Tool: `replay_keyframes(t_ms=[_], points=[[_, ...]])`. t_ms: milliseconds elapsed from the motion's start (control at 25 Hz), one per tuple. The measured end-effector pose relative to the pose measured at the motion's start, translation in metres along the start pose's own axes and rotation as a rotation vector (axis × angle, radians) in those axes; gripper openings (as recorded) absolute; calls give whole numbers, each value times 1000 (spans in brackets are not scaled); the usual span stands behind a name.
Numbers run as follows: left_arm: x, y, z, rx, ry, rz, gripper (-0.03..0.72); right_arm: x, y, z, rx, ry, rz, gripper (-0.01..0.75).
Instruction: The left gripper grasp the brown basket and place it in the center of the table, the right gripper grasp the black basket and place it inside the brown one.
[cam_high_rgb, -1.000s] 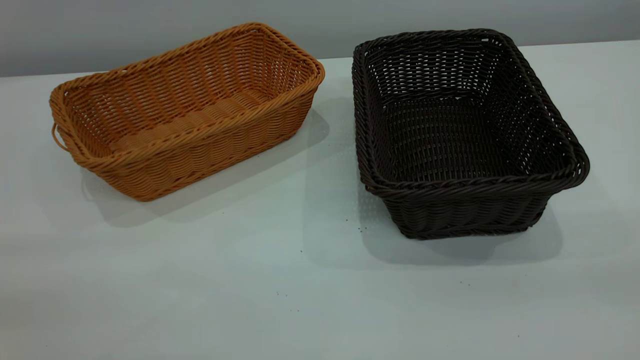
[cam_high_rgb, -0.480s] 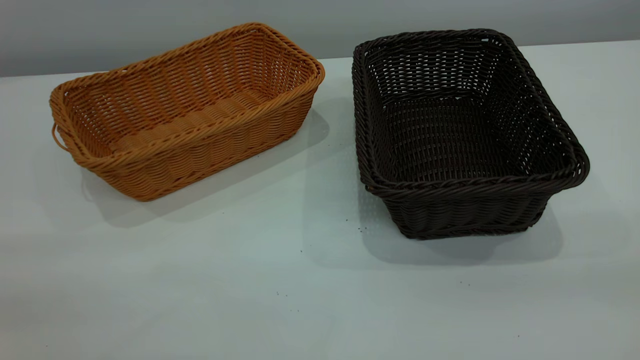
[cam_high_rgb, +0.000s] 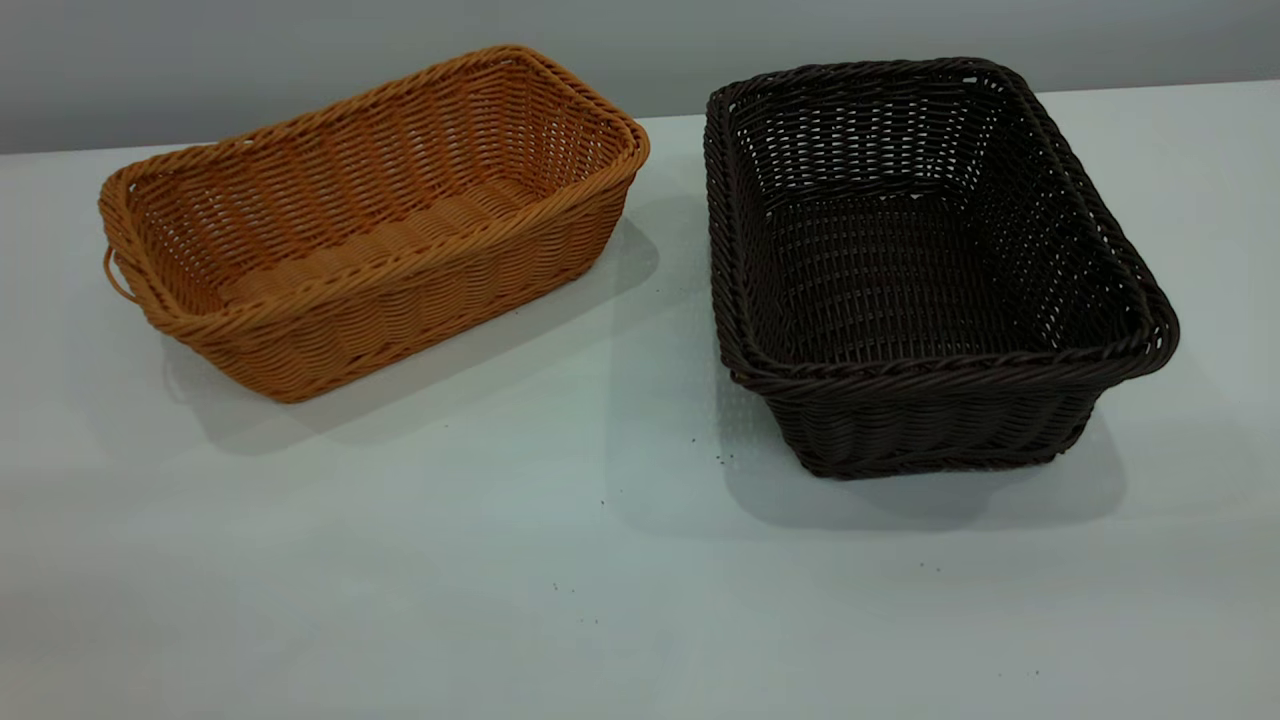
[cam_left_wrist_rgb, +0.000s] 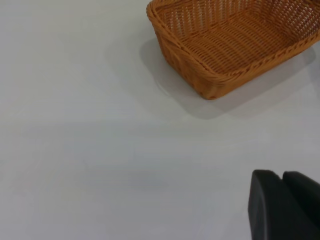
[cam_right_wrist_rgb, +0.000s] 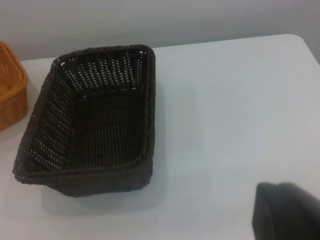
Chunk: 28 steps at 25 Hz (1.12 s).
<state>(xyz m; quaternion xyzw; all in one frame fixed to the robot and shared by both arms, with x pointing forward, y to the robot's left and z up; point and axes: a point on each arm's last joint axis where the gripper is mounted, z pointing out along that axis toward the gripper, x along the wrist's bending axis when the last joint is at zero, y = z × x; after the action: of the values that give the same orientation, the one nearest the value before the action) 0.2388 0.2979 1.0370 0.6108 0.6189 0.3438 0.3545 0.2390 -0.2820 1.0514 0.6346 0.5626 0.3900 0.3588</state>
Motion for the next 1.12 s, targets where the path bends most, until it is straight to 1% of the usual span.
replay_keyframes(t_ms=[120,240,320,400,480,560,680,760,840,920,1040,1120], points=[[-3,4,-3,-34,-34,-21,64,2,1,-1,-5,17,8,-1],[-8,13,-5,-84,-92,-58,86,8,4,-4,-23,77,51,13],[-11,18,-1,-85,-122,-67,111,12,6,-4,-11,127,77,44],[-14,26,1,-90,-159,-56,153,16,12,1,22,181,104,102],[-17,38,4,-92,-190,-18,208,19,19,6,53,223,128,183],[-19,51,7,-97,-210,28,282,22,27,13,89,271,149,269],[-17,69,20,-93,-196,102,379,24,36,26,132,318,211,397],[-16,77,34,-58,-187,144,424,25,43,35,152,348,273,456],[-14,82,48,-30,-178,188,447,27,50,46,179,387,349,480],[-14,86,64,10,-179,245,454,29,56,54,197,429,413,488],[-14,91,86,57,-183,375,456,31,66,68,200,484,511,489],[-16,96,101,77,-192,467,456,32,71,77,221,517,594,489]])
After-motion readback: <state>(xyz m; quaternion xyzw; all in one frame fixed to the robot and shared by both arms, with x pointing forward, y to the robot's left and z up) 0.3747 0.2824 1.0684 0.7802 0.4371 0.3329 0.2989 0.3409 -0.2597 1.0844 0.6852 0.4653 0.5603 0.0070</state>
